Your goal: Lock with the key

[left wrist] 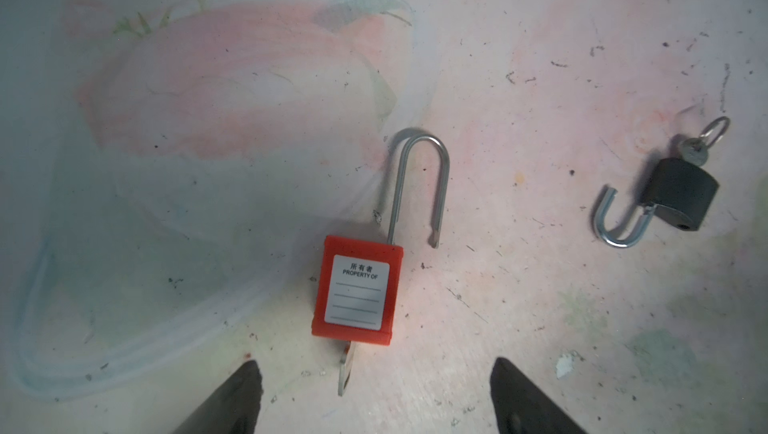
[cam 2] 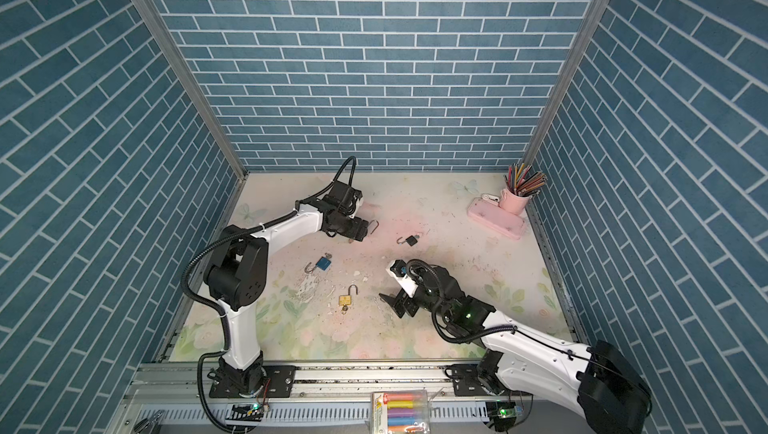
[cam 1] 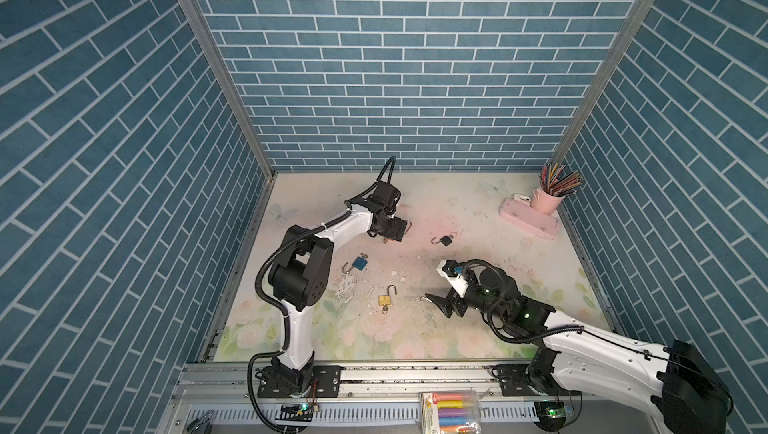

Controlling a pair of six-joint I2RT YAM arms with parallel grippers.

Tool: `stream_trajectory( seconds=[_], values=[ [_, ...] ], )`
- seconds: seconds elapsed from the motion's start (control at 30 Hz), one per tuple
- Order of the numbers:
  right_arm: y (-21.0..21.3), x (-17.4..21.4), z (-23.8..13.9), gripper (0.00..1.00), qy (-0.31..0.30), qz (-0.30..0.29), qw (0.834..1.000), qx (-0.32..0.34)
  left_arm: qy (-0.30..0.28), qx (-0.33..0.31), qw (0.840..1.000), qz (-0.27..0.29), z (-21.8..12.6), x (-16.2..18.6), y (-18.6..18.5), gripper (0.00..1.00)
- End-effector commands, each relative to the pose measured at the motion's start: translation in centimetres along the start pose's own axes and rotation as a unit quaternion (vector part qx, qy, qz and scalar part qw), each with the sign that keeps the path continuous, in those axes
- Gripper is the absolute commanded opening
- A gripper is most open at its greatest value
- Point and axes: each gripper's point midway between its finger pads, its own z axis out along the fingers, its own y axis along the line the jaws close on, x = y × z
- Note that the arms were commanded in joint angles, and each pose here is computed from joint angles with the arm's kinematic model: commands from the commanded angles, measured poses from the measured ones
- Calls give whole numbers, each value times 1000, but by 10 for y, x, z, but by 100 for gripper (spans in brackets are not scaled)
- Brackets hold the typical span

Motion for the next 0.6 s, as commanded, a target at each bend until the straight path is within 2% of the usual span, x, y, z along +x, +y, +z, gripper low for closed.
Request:
stream_trajectory(
  seconds=[0.0, 0.4, 0.57],
  values=[
    [-2, -8, 1, 91, -12, -6, 1000, 7, 17, -21, 999, 18, 11, 3, 7, 87],
    [-2, -8, 8, 91, -3, -11, 1000, 3, 23, -36, 999, 14, 34, 9, 13, 87],
    [-3, -6, 9, 90, 0, -8, 1000, 5, 28, -29, 999, 15, 39, 12, 12, 81]
  ],
)
